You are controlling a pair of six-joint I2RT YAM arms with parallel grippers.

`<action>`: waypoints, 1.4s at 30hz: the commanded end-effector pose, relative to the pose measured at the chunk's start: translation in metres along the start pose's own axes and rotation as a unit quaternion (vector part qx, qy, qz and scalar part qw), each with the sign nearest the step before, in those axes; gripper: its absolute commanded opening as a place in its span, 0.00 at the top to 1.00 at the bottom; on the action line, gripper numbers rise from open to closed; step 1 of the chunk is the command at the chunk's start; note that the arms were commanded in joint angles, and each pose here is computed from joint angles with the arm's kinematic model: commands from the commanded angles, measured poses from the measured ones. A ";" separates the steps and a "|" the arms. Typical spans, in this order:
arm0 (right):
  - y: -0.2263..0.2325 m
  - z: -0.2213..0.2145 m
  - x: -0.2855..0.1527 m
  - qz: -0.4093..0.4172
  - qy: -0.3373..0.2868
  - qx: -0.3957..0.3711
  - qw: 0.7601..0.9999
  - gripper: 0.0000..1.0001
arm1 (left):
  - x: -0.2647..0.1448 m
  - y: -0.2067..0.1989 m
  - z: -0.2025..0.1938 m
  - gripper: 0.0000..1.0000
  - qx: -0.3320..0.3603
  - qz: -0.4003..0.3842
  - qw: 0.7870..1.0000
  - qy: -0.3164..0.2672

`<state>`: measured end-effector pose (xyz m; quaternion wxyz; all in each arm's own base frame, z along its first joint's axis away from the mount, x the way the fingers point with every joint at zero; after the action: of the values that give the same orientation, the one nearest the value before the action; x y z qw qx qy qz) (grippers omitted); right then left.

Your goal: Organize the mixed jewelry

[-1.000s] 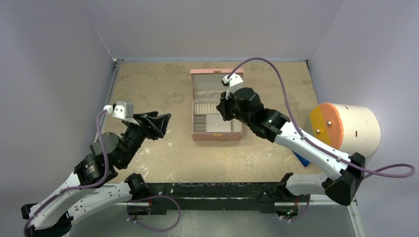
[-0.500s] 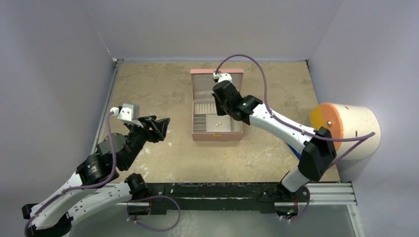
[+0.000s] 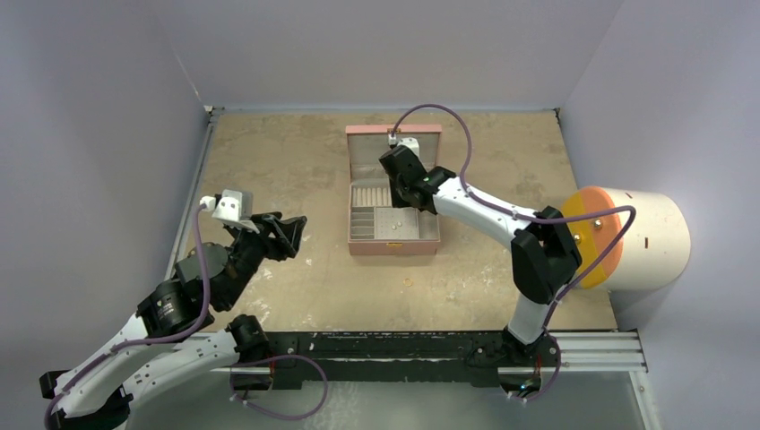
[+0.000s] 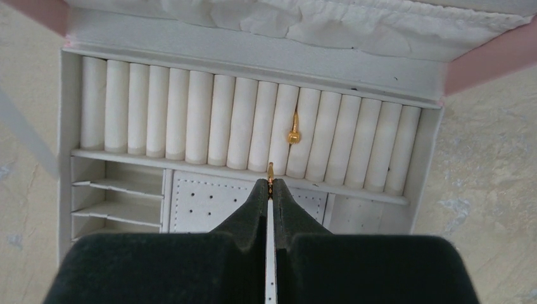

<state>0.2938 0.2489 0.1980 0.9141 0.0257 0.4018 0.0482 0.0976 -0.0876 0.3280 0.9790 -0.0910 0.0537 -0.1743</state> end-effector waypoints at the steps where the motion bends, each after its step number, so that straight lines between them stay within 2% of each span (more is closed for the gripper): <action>1: 0.007 0.022 0.001 0.012 -0.036 0.035 0.999 1.00 | 0.003 -0.001 0.000 0.43 0.005 0.001 1.000 -0.003; 29: 0.015 0.014 0.042 0.025 -0.006 0.055 0.998 1.00 | 0.008 -0.002 -0.004 0.43 0.019 0.006 1.000 0.009; 42: 0.009 -0.007 0.069 -0.008 0.021 0.055 0.998 1.00 | 0.009 -0.002 -0.004 0.43 0.021 0.008 1.000 0.012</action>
<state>0.3273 0.2644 0.1585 0.9077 0.0642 0.4133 0.0342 0.1021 -0.0921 0.3232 0.9802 -0.0766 0.0677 -0.1694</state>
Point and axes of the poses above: each gripper's point midway between its finger pads, its own x axis out along the fingers, its own y axis along the line the jaws close on, z = x × y, the point moved 10 cm from there along -x, back along the fingers, and after that the axes turned 6 degrees about x, right-handed, at the moved point
